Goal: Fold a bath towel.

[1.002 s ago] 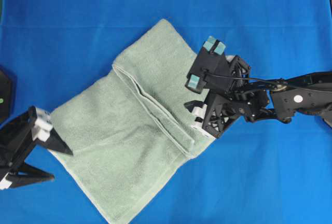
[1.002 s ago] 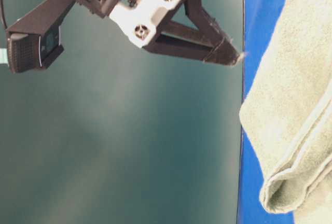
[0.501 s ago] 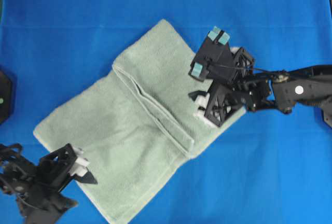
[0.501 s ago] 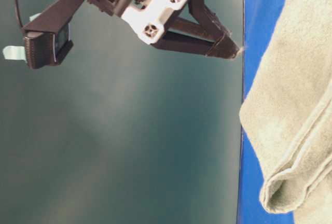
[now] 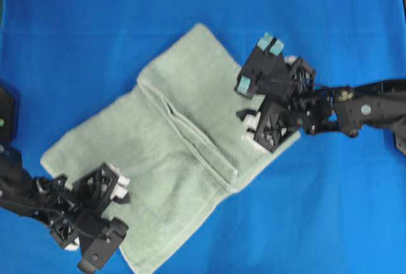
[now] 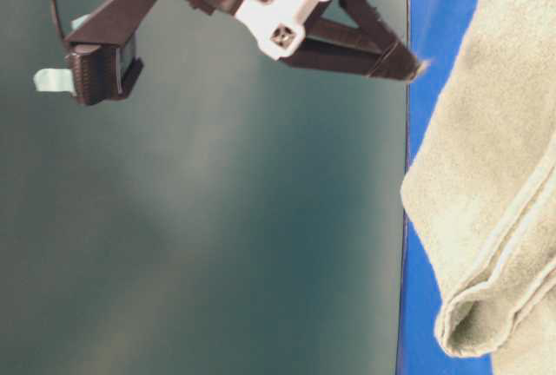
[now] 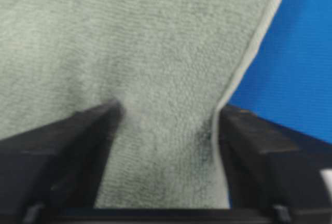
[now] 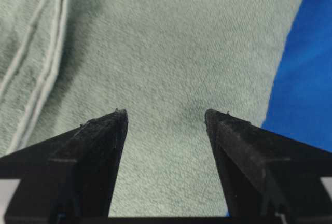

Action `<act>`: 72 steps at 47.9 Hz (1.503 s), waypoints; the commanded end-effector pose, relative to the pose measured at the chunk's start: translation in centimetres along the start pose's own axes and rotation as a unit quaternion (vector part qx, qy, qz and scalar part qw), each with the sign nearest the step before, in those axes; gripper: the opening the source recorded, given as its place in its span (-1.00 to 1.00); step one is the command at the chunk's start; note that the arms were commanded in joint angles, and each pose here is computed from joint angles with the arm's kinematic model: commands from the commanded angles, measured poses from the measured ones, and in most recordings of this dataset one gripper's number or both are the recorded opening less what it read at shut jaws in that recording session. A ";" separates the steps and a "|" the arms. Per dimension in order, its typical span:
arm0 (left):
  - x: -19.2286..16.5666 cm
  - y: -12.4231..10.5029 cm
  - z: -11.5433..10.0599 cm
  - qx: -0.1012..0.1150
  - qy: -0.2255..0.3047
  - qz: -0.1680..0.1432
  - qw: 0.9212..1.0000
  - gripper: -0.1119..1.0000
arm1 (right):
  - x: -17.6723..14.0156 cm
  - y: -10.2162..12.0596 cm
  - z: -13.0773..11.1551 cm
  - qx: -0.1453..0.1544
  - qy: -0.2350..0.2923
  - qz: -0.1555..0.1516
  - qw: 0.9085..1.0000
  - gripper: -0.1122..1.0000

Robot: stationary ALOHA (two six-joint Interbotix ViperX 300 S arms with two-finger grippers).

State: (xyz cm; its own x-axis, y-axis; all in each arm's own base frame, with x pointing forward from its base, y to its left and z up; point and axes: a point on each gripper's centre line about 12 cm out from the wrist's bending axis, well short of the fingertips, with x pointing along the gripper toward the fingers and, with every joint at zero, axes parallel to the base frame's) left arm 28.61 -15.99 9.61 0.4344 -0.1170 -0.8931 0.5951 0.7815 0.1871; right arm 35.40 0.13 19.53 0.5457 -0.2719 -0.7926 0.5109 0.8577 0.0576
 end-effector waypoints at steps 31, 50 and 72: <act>-4.9 3.0 3.9 -0.012 0.044 0.063 0.997 -0.61 | -2.4 -1.0 -1.3 0.002 -0.011 0.013 1.000 0.34; -7.2 7.5 5.2 0.057 0.087 0.096 0.990 -0.61 | -3.8 -2.7 -3.1 0.004 -0.012 0.015 1.000 0.34; -5.3 25.4 8.0 0.207 0.104 0.162 0.959 -0.61 | -6.3 -5.0 -5.9 -0.002 -0.006 -0.001 1.000 0.33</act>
State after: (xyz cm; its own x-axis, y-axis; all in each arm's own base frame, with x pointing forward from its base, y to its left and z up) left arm 44.17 -2.10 20.78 0.4681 0.2513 -0.8472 0.7039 0.4736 0.5294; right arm 25.79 0.08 19.87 0.5309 -0.2822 -0.7991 0.5115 0.8585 0.0367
